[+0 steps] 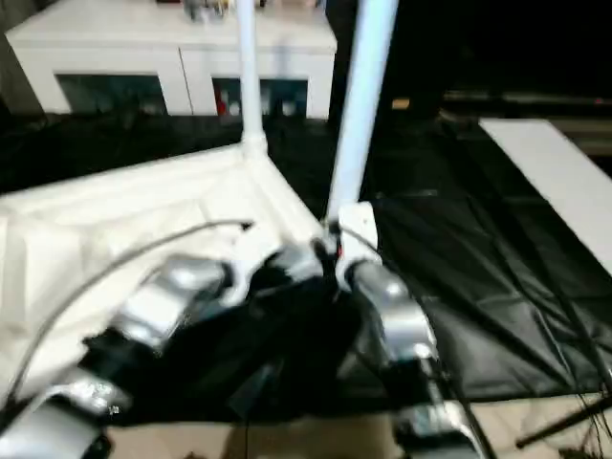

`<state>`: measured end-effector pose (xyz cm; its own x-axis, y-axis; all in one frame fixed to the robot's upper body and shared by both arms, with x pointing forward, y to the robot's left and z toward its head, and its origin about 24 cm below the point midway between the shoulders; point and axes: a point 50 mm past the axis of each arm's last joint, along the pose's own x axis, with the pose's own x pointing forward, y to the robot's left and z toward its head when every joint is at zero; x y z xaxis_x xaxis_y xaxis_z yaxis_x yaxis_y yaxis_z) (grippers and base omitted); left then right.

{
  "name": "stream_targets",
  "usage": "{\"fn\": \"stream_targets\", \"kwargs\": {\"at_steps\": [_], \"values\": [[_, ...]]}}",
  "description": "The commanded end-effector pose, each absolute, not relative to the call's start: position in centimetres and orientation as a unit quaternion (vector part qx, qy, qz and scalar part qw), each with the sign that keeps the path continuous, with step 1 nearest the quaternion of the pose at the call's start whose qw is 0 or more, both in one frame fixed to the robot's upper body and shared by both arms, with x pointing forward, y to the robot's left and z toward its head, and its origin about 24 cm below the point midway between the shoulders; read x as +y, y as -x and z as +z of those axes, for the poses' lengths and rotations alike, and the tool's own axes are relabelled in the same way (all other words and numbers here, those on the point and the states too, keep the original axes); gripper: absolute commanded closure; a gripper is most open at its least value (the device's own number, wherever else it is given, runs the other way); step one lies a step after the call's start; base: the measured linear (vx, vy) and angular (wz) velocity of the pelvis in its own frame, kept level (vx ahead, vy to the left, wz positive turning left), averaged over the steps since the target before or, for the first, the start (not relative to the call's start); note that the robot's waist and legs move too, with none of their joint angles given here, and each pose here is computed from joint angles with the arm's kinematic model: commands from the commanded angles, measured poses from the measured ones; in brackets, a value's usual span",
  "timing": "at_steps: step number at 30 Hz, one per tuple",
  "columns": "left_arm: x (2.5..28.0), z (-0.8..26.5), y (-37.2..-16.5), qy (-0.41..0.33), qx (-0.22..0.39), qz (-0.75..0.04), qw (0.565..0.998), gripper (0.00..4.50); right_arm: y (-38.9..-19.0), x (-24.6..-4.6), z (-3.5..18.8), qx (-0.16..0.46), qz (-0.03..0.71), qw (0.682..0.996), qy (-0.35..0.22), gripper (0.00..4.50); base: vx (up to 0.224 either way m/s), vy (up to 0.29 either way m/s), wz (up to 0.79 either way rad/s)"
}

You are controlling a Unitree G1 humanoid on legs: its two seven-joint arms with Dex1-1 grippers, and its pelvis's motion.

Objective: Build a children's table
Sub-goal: Rotate leg to tighten

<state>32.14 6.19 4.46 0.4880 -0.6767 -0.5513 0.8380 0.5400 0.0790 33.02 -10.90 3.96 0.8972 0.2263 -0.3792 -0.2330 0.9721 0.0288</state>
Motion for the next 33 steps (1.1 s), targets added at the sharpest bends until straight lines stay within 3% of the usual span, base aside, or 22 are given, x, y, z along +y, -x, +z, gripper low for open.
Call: {"fn": "stream_targets", "kwargs": {"at_steps": [1, 2, 4, 7, 10, 16, 20, 22, 24, 31, 33], "values": [[6.0, 5.0, -33.2, -0.195, 0.214, -0.399, 0.870, 4.50, -31.9, -7.1, 2.8, 0.218, 0.201, 0.955, -0.031, 1.78, 0.000, 0.000, 0.00], [6.2, 5.0, -33.3, -0.205, 0.214, -0.400, 0.867, 4.50, -32.0, -6.6, 3.3, 0.200, 0.225, 0.953, -0.031, 1.78, 0.000, 0.000, 0.00], [6.7, 5.0, -33.3, -0.213, 0.217, -0.402, 0.864, 4.50, -32.0, -6.5, 4.1, 0.171, 0.249, 0.953, -0.020, 1.08, 0.000, 0.000, 0.00], [7.3, 4.9, -33.2, -0.227, 0.220, -0.406, 0.857, 4.50, -32.1, -7.2, 4.4, 0.160, 0.244, 0.956, -0.011, 1.06, 0.000, 0.000, 0.00], [8.2, 4.7, -32.9, -0.231, 0.225, -0.418, 0.849, 4.50, -32.0, -8.6, 4.9, 0.147, 0.244, 0.958, 0.009, 0.65, 0.000, 0.000, 0.00], [9.4, 4.4, -31.8, -0.239, 0.238, -0.477, 0.812, 4.50, -30.6, -10.7, 5.5, 0.133, 0.346, 0.927, 0.051, 0.62, 0.000, 0.000, 0.00], [10.2, 4.4, -30.3, -0.248, 0.241, -0.555, 0.757, 4.50, -29.5, -12.4, 5.7, 0.131, 0.411, 0.898, 0.086, 0.62, 0.039, -0.017, -0.01], [10.5, 4.4, -28.5, -0.242, 0.247, -0.635, 0.691, 4.50, -29.0, -13.2, 5.7, 0.134, 0.438, 0.884, 0.094, 0.62, 0.026, -0.011, -0.01], [10.8, 4.4, -28.1, -0.245, 0.253, -0.650, 0.673, 4.50, -28.7, -13.5, 5.7, 0.139, 0.456, 0.874, 0.099, 0.62, 0.000, 0.000, 0.00], [11.2, 4.8, -28.1, -0.248, 0.252, -0.649, 0.673, 4.50, -28.3, -13.5, 5.6, 0.146, 0.489, 0.854, 0.101, 0.62, 0.000, 0.000, 0.00], [11.4, 4.8, -28.3, -0.252, 0.252, -0.646, 0.675, 4.50, -28.2, -13.5, 5.5, 0.150, 0.496, 0.850, 0.099, 0.80, 0.000, 0.000, 0.00]]}}
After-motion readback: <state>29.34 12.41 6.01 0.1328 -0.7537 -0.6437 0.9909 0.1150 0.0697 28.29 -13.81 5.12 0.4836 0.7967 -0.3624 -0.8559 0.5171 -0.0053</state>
